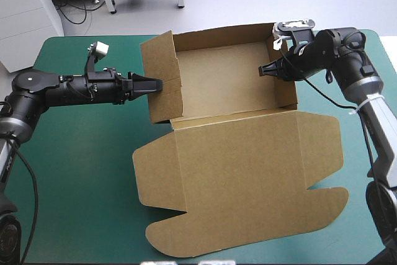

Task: Fold the box

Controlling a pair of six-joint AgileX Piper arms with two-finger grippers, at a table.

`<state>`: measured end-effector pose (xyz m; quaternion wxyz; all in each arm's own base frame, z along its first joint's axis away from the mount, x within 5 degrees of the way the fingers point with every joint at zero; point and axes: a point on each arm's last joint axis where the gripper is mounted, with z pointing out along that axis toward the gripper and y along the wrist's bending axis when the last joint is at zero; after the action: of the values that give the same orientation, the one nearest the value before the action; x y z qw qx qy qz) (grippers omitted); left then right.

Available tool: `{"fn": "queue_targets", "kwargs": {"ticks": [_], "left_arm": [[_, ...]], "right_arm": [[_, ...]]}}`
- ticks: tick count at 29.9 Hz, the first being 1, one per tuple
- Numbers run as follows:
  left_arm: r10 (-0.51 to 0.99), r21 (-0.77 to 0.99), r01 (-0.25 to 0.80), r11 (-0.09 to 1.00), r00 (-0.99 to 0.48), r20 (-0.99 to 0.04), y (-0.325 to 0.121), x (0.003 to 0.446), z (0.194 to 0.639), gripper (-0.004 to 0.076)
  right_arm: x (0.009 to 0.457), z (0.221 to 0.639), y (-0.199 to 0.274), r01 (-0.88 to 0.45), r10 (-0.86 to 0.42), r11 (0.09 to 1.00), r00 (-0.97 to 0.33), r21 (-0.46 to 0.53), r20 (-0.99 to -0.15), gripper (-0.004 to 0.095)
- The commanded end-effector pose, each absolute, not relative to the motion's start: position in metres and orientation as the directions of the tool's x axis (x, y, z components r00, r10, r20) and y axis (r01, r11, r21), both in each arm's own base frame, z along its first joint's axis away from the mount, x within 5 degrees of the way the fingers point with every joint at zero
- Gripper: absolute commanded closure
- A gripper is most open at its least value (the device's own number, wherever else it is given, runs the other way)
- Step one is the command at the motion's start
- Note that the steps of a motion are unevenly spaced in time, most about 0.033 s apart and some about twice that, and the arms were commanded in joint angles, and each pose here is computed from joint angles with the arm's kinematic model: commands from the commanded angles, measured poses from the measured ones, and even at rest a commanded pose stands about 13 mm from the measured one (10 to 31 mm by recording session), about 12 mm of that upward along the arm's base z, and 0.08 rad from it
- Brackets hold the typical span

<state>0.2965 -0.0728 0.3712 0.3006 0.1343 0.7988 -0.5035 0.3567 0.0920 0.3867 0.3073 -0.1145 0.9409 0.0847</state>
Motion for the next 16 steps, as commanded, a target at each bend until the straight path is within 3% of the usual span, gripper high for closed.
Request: {"fn": "queue_targets", "kwargs": {"ticks": [1,9,16], "left_arm": [[-0.067,-0.740,0.582,0.337,-0.770,-0.635,-0.084,0.277,0.399,0.0211],[-0.088,-0.765,0.540,0.352,-0.795,-0.601,-0.084,0.279,0.398,0.0211],[-0.080,-0.680,0.440,0.586,-0.805,-0.588,-0.085,0.287,0.398,0.0211]], "right_arm": [[0.349,0.411,0.091,-0.270,-0.128,0.957,-0.725,0.109,-0.677,0.0929],[0.348,0.411,0.091,-0.267,-0.125,0.957,-0.728,0.110,-0.674,0.0919],[0.350,0.412,0.093,-0.243,-0.084,0.960,-0.721,0.138,-0.688,0.0909]]}}
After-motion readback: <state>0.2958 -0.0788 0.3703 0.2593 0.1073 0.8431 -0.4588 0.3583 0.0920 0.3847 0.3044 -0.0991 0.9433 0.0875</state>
